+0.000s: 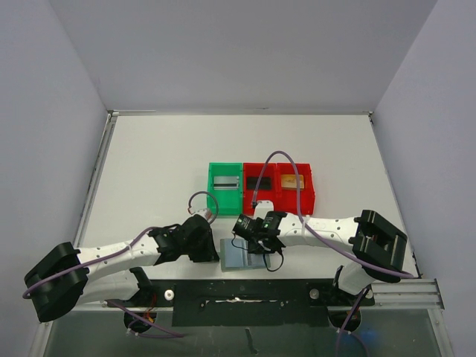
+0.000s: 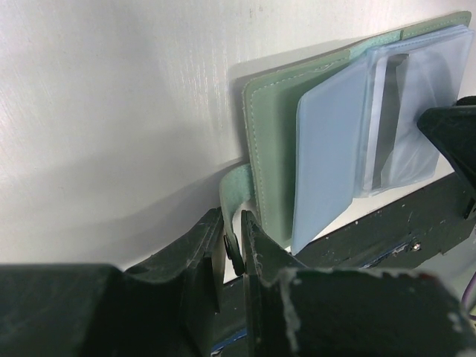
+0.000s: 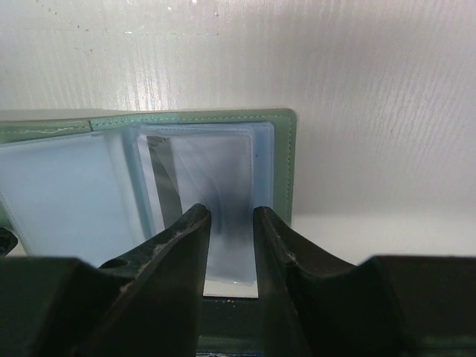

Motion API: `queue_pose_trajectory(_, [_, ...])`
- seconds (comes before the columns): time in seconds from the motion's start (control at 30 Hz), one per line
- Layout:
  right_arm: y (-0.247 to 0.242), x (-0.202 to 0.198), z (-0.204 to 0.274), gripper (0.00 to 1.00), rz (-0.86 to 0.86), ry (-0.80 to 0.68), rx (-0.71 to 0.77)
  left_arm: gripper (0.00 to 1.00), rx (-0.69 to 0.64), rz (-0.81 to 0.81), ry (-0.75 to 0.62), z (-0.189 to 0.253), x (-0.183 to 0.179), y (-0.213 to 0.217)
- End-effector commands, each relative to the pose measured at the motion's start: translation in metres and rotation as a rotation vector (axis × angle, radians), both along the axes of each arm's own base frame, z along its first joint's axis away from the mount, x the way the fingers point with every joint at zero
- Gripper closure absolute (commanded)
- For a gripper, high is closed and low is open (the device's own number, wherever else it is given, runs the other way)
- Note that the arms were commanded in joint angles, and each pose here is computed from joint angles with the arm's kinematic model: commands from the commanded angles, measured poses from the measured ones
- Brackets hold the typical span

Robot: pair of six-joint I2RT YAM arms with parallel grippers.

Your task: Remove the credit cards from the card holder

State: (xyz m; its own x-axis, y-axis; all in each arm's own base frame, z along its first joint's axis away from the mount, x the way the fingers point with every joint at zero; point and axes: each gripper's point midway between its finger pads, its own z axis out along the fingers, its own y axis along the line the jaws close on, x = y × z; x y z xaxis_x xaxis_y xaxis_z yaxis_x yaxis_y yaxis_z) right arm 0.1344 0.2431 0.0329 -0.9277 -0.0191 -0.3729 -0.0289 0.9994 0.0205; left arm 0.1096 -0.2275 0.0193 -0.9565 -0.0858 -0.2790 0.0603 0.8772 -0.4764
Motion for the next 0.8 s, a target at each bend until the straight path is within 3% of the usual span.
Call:
queue_pose_trajectory(0.0, [0.013,0.010,0.013,0.68,-0.007,-0.052,0.053,0.87,-0.072,-0.022,-0.054,0.019,0.011,-0.019])
queue_pose_trajectory(0.13, [0.014,0.007,0.005,0.68,-0.003,-0.040,0.067,0.87,-0.077,-0.025,-0.051,0.019,0.010,-0.020])
queue_pose_trajectory(0.3, [0.011,0.006,0.002,0.83,-0.007,-0.035,0.053,0.88,-0.078,-0.025,-0.048,0.018,0.009,-0.020])
queue_pose_trajectory(0.47, [0.010,0.007,0.004,0.91,-0.002,-0.039,0.037,0.88,-0.082,-0.027,-0.049,0.018,0.009,-0.020])
queue_pose_trajectory(0.63, [0.022,0.010,0.022,0.83,0.034,-0.067,0.093,0.88,-0.082,-0.025,-0.051,0.019,0.009,-0.020])
queue_pose_trajectory(0.77, [0.026,0.011,0.027,0.85,0.054,-0.077,0.105,0.88,-0.083,-0.027,-0.053,0.019,0.009,-0.020])
